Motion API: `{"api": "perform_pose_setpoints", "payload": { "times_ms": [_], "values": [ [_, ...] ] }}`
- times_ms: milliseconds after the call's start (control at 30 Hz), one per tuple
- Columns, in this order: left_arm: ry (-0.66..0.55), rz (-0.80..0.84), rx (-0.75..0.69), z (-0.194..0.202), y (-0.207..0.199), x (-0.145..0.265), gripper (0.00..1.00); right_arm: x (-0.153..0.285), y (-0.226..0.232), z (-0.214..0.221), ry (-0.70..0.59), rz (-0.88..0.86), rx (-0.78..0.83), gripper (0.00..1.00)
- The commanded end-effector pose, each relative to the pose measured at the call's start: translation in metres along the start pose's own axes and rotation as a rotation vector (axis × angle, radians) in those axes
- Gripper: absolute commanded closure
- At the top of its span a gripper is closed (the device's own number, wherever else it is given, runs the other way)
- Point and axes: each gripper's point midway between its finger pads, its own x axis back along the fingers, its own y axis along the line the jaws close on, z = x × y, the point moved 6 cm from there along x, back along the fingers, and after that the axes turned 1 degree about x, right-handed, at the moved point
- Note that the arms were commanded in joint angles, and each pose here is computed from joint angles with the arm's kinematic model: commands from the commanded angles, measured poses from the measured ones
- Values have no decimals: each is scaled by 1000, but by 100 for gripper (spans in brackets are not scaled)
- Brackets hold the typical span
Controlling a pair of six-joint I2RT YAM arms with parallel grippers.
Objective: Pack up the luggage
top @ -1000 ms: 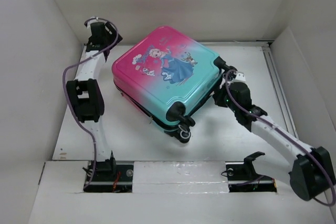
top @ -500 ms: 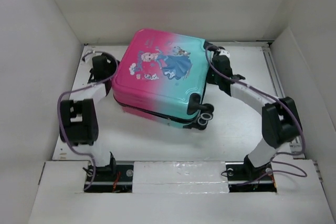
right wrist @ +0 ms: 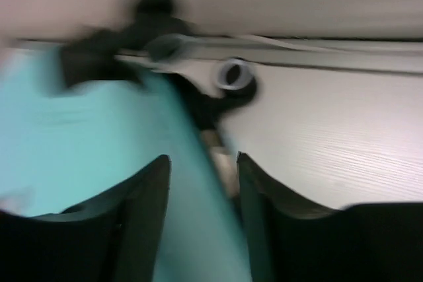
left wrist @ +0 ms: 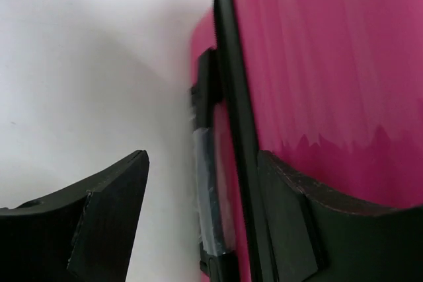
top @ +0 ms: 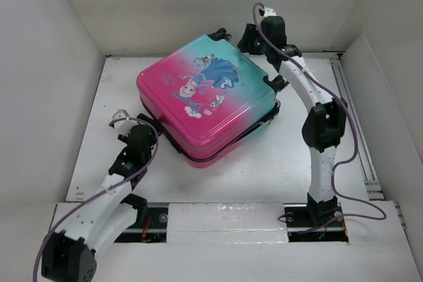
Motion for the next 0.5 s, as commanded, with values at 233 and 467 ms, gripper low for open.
{"api": "perform_pose_setpoints", "payload": {
  "times_ms": [233, 467],
  "values": [
    [-133, 300, 93, -66, -51, 63, 43, 202, 68, -39, -184, -395, -12, 67],
    [-223, 373, 208, -89, -95, 46, 49, 265, -2, 82, -270, -90, -230, 100]
  ]
}}
